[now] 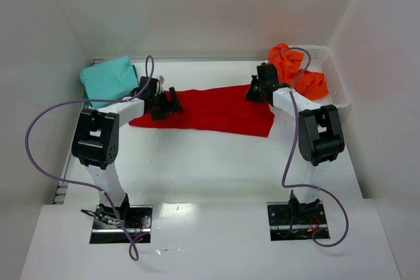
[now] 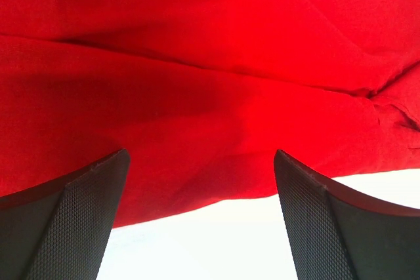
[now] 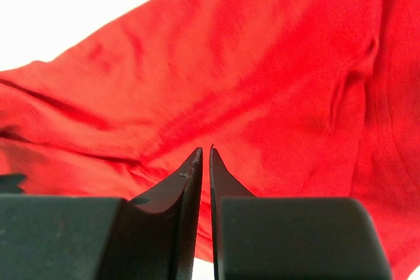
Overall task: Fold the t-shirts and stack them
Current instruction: Fold the other side of the tshirt into a rectangle
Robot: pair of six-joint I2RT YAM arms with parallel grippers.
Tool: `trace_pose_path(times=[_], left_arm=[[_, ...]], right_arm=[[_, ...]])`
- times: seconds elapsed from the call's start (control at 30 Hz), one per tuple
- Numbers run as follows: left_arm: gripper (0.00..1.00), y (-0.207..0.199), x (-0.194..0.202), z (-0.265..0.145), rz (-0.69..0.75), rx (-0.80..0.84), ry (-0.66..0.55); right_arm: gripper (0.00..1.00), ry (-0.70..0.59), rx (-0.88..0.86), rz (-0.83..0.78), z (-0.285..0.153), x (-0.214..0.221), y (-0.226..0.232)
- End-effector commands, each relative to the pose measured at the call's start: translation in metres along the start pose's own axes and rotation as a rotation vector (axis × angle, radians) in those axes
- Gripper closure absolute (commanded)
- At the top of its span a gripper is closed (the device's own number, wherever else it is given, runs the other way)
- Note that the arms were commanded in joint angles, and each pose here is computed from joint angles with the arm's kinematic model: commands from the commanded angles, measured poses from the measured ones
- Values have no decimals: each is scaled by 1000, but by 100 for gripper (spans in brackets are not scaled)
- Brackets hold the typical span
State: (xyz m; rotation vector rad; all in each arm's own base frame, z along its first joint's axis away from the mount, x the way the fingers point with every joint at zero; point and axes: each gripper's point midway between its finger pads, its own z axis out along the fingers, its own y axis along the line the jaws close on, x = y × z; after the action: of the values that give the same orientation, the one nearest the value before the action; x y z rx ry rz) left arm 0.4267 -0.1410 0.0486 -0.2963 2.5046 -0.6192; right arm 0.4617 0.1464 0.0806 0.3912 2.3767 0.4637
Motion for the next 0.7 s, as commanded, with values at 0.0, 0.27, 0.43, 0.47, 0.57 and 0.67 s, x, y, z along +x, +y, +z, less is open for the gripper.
trace_pose_path(times=[0.0, 0.27, 0.43, 0.47, 0.57, 0.67], left_arm=[[2, -9, -13, 0, 34, 33, -18], [2, -9, -14, 1, 44, 28, -9], [2, -11, -16, -2, 46, 32, -17], [2, -11, -16, -2, 46, 32, -17], [2, -9, -14, 1, 44, 28, -9], [2, -10, -13, 0, 44, 36, -4]], right_arm=[[88, -33, -4, -19, 10, -17, 11], [75, -6, 21, -26, 28, -41, 24], [52, -18, 112, -34, 4, -26, 3], [49, -41, 97, -24, -10, -31, 7], [49, -52, 78, 6, -33, -25, 8], [49, -28, 83, -3, -39, -7, 4]])
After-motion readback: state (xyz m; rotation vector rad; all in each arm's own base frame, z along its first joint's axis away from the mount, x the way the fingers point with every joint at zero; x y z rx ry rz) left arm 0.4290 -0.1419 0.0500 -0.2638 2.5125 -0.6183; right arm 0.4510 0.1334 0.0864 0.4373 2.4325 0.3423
